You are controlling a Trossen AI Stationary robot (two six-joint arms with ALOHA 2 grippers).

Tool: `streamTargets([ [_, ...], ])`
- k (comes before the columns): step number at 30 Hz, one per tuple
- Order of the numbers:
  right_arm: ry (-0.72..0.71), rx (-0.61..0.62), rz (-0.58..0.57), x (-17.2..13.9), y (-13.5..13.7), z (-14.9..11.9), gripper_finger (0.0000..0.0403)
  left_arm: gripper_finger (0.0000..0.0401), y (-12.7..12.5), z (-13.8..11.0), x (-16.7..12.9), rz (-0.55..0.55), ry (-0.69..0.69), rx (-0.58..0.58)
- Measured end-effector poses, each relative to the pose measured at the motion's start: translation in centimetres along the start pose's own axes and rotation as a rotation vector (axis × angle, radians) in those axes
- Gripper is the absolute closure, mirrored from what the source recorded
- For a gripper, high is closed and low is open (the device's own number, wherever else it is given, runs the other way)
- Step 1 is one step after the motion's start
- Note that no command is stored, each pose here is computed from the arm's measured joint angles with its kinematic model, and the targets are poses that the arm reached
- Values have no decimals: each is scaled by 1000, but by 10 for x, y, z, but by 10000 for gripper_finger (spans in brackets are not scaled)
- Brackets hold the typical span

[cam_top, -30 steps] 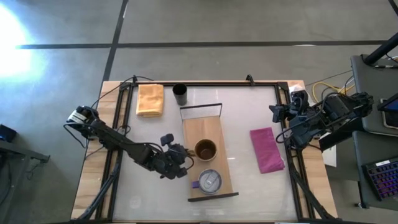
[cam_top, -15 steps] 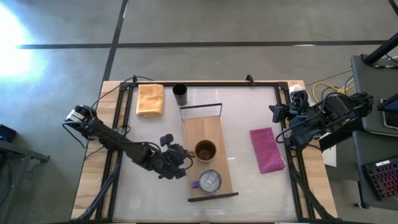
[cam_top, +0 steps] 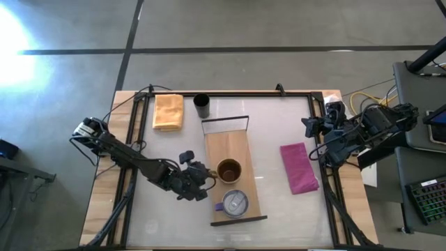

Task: Stack small to large cups/mugs on shelf
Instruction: Put the green mug on the shelf

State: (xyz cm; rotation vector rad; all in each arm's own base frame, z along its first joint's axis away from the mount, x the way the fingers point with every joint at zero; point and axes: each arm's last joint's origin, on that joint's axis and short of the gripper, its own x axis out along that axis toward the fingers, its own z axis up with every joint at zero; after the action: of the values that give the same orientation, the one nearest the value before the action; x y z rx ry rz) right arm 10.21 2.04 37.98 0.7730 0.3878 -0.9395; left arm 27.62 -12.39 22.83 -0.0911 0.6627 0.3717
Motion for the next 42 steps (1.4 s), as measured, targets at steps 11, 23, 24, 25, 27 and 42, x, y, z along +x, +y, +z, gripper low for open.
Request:
streamTargets([
  [11,0,3,-1,0,0,0,216,292,-1,0,0,-6,3,-2],
  [23,0,12,-2,1,0,-1,216,228,1,1,-2,0,-2,-2],
  [24,0,12,-3,1,0,-1,216,228,2,1,-2,1,2,1],
  [25,0,12,-2,1,0,-1,216,228,2,0,-2,-6,8,2],
  [27,0,12,-3,1,0,-1,216,228,1,0,-2,-25,20,1],
  [42,0,8,-5,1,0,-2,216,228,-3,4,-1,-82,6,-23],
])
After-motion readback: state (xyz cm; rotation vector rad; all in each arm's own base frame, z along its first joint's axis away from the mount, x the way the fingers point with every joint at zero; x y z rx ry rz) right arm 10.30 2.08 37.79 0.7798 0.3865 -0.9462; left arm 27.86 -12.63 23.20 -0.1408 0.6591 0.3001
